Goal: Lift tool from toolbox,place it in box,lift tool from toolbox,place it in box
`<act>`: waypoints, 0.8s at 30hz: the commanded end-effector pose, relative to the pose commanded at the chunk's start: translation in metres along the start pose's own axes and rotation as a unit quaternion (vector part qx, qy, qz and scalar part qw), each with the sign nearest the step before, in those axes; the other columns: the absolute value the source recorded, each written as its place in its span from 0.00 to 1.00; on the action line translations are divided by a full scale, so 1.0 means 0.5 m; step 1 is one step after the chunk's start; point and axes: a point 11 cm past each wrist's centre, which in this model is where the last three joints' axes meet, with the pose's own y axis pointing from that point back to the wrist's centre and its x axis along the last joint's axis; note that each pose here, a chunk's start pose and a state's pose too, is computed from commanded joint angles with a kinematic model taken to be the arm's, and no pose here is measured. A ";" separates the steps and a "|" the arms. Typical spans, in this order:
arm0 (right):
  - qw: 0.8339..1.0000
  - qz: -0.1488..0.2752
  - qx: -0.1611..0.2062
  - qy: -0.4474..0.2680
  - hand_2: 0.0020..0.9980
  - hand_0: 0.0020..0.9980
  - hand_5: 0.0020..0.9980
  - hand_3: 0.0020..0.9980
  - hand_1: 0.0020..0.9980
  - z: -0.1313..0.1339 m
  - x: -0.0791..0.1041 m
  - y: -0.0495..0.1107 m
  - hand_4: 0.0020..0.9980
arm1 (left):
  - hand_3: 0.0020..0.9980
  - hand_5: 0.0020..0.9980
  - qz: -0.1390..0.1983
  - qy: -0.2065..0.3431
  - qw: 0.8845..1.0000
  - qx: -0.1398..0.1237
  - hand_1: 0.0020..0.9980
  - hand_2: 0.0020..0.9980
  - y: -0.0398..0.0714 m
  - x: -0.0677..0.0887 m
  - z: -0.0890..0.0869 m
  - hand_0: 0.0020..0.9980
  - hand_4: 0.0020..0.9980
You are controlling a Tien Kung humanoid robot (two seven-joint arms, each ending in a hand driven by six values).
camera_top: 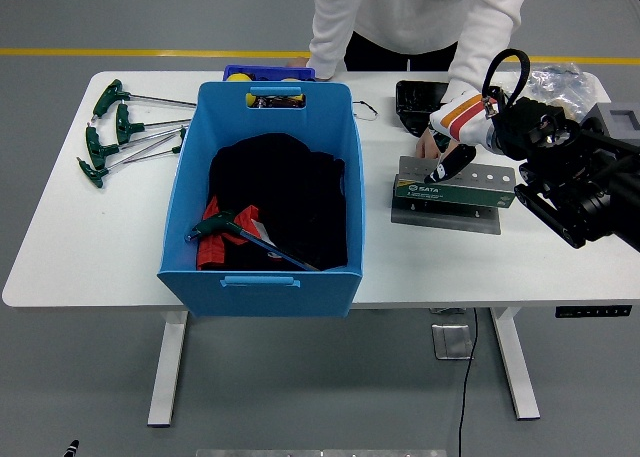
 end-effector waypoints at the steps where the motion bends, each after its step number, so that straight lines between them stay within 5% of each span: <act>1: 1.000 -0.002 0.000 0.003 0.48 0.70 0.68 0.39 0.50 0.000 -0.002 0.000 1.00 | 0.77 0.83 0.000 0.000 1.000 0.000 0.67 0.73 0.000 0.000 0.000 0.68 0.95; 14: 1.000 -0.015 0.010 0.024 0.40 0.69 0.69 0.35 0.42 -0.007 -0.023 0.002 1.00 | 0.77 0.83 0.003 -0.003 1.000 0.003 0.67 0.73 -0.001 0.004 -0.006 0.68 0.95; 15: 1.000 -0.012 0.011 0.026 0.31 0.59 0.70 0.29 0.31 -0.008 -0.021 0.002 1.00 | 0.77 0.83 0.003 -0.003 1.000 0.003 0.67 0.73 -0.001 0.005 -0.006 0.68 0.95; 20: 0.999 0.004 0.013 0.039 0.31 0.59 0.70 0.29 0.31 -0.011 -0.010 0.001 1.00 | 0.77 0.83 0.004 -0.004 1.000 0.003 0.67 0.73 -0.001 0.006 -0.007 0.68 0.95; 21: 0.999 0.007 0.013 0.040 0.21 0.42 0.70 0.21 0.18 -0.011 -0.009 0.001 1.00 | 0.77 0.83 0.004 -0.004 1.000 0.003 0.67 0.73 -0.001 0.007 -0.007 0.68 0.95; 24: 0.999 0.013 0.011 0.039 0.21 0.42 0.70 0.21 0.18 -0.008 -0.007 0.002 1.00 | 0.77 0.83 0.003 -0.003 1.000 0.002 0.67 0.73 -0.001 0.006 -0.006 0.68 0.95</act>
